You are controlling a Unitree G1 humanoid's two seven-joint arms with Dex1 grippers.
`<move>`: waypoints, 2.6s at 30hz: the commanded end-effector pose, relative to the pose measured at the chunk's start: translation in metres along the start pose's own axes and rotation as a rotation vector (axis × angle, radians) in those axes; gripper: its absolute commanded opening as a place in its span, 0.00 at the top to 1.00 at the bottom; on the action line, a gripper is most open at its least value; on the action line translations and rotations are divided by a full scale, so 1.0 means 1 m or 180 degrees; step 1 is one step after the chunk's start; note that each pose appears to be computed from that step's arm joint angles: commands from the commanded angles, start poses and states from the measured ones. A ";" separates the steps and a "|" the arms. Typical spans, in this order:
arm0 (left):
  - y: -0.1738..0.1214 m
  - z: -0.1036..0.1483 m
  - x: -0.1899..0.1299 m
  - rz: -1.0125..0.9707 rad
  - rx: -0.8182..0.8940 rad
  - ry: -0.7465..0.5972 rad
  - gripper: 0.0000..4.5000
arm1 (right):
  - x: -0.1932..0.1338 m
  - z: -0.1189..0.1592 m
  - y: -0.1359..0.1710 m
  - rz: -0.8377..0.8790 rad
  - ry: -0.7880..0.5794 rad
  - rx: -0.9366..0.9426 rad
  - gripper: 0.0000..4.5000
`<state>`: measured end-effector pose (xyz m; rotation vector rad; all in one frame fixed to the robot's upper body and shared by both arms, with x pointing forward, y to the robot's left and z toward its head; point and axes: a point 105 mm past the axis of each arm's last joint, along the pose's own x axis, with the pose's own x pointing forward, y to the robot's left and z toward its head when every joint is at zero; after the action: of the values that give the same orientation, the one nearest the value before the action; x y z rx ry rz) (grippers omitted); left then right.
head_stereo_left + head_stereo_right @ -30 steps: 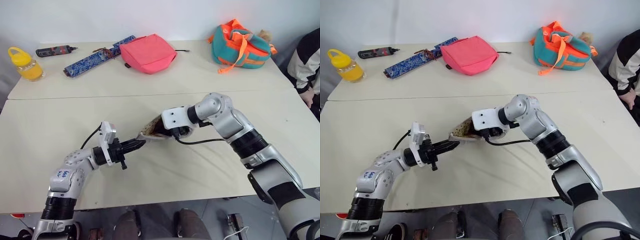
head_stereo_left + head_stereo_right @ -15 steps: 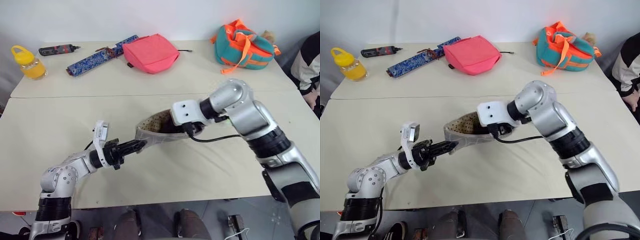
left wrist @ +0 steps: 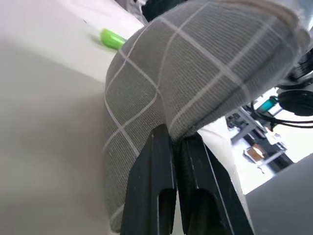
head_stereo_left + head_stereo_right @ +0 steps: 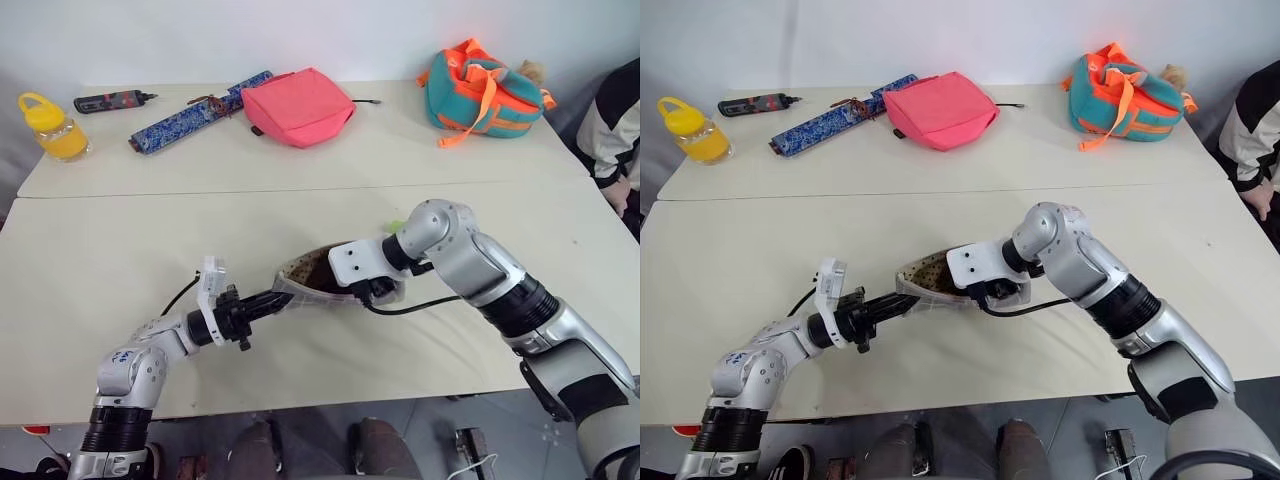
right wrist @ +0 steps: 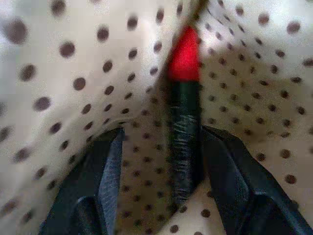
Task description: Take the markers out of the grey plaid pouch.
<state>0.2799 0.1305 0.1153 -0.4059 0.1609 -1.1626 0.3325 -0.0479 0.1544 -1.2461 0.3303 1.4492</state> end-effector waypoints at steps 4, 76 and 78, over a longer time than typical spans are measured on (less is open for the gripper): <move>0.000 0.004 -0.003 0.0008 0.0180 0.0003 1.00 | 0.001 -0.008 -0.018 -0.0232 0.0125 -0.0112 0.43; 0.061 0.084 -0.134 0.2872 0.4236 0.1034 1.00 | -0.040 -0.065 -0.022 -0.1903 -0.0594 0.0872 0.88; 0.060 0.083 -0.129 0.2832 0.4125 0.0926 0.84 | -0.037 -0.067 -0.019 -0.1857 -0.0628 0.0981 0.72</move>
<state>0.3080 0.2953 0.1430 0.9472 -0.1076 -0.2588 0.3748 -0.1140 0.1568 -0.8673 0.0741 0.9703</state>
